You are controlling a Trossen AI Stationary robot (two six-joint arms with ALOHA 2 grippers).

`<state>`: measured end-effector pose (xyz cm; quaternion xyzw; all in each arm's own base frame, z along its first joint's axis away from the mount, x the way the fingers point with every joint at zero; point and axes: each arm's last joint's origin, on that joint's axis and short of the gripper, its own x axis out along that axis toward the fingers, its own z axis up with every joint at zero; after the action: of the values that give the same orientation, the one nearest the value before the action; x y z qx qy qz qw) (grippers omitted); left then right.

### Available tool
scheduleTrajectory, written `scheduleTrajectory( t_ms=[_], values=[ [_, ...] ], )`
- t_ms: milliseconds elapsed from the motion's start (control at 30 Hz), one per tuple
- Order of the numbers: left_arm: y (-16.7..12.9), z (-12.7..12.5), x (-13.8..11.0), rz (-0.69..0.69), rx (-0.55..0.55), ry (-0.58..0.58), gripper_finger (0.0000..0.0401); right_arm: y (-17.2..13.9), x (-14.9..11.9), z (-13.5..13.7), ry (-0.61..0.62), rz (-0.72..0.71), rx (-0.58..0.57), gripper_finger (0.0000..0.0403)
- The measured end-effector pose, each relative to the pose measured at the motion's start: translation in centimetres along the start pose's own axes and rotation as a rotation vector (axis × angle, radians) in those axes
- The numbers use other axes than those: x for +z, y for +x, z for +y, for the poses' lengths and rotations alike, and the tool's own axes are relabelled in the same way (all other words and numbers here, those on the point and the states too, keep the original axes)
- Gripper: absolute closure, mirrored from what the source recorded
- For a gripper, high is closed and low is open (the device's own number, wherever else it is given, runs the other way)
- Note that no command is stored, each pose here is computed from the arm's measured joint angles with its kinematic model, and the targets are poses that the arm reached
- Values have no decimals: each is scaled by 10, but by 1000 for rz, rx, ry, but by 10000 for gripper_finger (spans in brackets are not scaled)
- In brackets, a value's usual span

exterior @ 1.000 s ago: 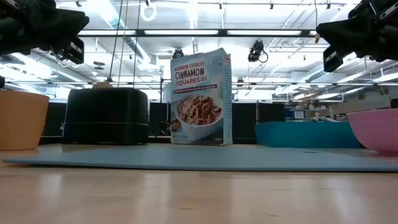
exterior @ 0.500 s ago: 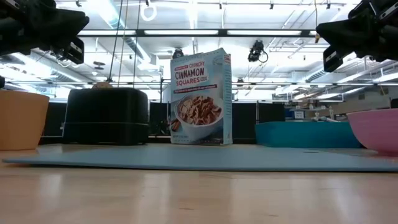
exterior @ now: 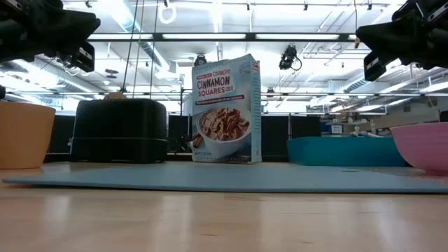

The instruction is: Arrange a breakfast setting

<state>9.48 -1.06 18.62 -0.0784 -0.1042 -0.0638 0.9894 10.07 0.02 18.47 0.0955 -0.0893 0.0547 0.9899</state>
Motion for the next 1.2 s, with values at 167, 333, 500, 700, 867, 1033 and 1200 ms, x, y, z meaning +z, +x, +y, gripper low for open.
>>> scheduleTrajectory(
  t_ms=[167, 333, 500, 700, 867, 1033, 1200],
  values=[
    [0, 0, 4, -38, 4, -16, 353, 0, 0, 0, 0, 0, 0, 373],
    [0, -2, 9, -98, -9, -19, 353, 0, 0, 0, 0, 0, 0, 373],
    [2, -6, 15, -154, -78, 12, 353, 0, 0, 0, 0, 0, 0, 373],
    [13, -4, 6, -86, 69, -39, 353, 0, 0, 0, 0, 0, 0, 373],
    [24, -2, -1, -31, 164, -52, 354, 0, 0, 0, 0, 0, 0, 373],
    [44, -3, 4, 59, 225, -48, 372, 0, 0, 0, 0, -3, 1, 373],
    [64, -5, 10, 118, 232, 11, 395, -1, 11, 2, -29, -112, 7, 373]
  ],
)
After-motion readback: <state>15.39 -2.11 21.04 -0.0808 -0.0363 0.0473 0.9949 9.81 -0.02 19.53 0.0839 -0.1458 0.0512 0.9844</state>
